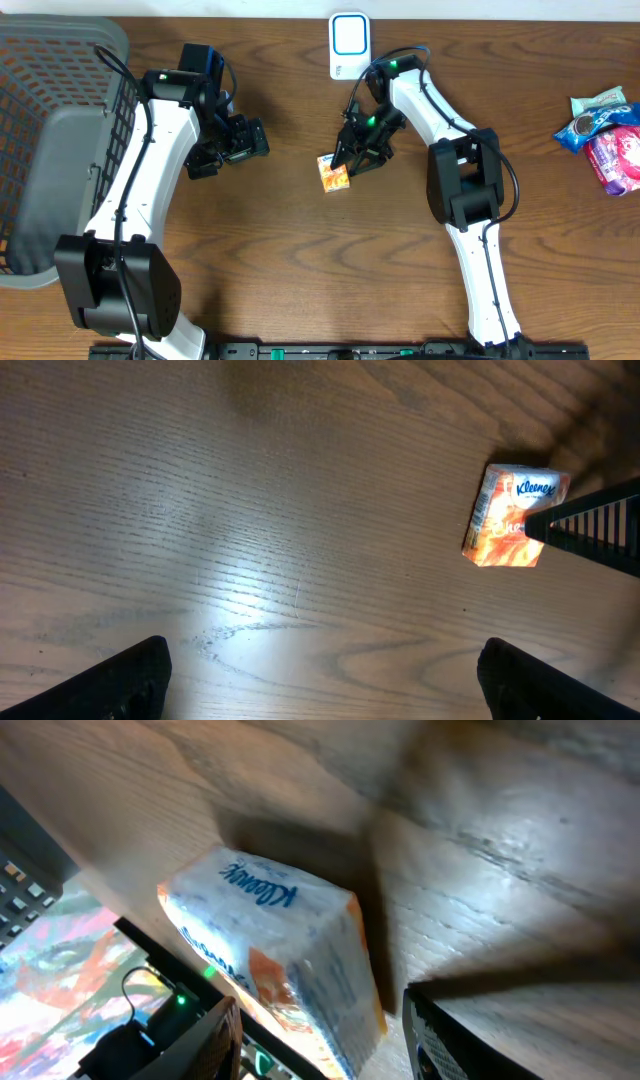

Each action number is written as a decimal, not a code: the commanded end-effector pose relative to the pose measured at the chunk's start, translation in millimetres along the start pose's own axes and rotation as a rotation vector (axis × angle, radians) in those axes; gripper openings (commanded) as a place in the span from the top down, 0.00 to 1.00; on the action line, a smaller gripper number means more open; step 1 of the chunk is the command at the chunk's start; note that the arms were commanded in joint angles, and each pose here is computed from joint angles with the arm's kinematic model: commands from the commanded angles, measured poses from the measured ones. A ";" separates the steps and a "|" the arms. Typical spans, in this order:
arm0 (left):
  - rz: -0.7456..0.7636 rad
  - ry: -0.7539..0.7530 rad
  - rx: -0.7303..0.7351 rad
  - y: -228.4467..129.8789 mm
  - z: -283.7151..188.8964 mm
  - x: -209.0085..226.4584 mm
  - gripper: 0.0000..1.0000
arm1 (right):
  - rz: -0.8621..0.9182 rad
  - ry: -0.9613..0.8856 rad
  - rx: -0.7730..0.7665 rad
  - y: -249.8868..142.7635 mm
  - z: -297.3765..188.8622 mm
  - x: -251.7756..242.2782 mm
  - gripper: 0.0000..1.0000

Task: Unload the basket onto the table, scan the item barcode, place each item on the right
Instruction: 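Lift the Kleenex box and hold it in front of the scanner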

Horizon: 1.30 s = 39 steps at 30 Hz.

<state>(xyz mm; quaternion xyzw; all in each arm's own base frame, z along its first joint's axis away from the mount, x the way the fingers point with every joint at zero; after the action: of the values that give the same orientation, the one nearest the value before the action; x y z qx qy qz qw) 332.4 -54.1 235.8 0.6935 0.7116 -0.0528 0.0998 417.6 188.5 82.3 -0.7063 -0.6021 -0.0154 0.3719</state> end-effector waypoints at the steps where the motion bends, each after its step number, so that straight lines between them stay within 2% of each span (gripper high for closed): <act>1: -0.018 -0.003 -0.014 -0.6 -5.4 1.4 0.02 | 0.043 -0.174 -0.015 13.7 19.8 -28.4 0.48; 7: -0.018 -0.003 -0.013 -0.6 -5.4 1.4 0.02 | 0.003 -0.200 -0.036 13.4 30.5 -18.2 0.50; 10: -0.018 -0.003 -0.014 -0.6 -5.4 1.4 0.02 | 0.076 -0.303 -0.083 13.8 33.1 -20.7 0.48; 17: -0.017 -0.003 -0.014 -0.6 -5.4 1.4 0.02 | 0.116 -0.346 -0.114 13.0 38.0 -17.3 0.76; 19: -0.017 -0.003 -0.014 -0.6 -5.4 1.4 0.02 | 0.118 -0.345 -0.119 13.1 39.7 -15.4 0.94; 20: -0.017 -0.003 -0.014 -0.6 -5.4 1.4 0.02 | 0.115 -0.344 -0.122 13.4 40.3 -14.6 0.99; 22: -0.017 -0.003 -0.014 -0.6 -5.4 1.4 0.02 | 0.116 -0.334 -0.121 13.2 41.6 -12.7 0.99; 24: -0.017 -0.003 -0.014 -0.6 -5.4 1.4 0.02 | 0.078 -0.279 -0.088 11.6 42.4 -8.9 0.99; 29: -0.017 -0.003 -0.014 -0.6 -5.4 1.4 0.02 | -0.115 0.159 0.046 13.0 17.5 -3.2 0.99; 32: -0.017 -0.003 -0.014 -0.6 -5.4 1.4 0.02 | -0.154 0.378 0.040 20.3 -9.1 -13.8 0.99; 39: -0.017 -0.003 -0.014 -0.6 -5.4 1.4 0.02 | -0.163 0.643 -0.030 33.8 -55.2 -43.3 0.99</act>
<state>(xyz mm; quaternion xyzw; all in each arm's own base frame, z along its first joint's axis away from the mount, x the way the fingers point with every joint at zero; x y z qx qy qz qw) 332.4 -54.1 235.8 0.6935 0.7116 -0.0527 0.0999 449.4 136.7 76.0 -0.6573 -0.5423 -0.1913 0.4871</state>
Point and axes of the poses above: each gripper's point midway between its finger pads, its own z axis out along the fingers, its own x axis along the line the jaws close on, y = z × x, the point moved 10 cm from there along -z, back along the fingers, and after that the axes turned 15 degrees about z, right-handed, at the moved point
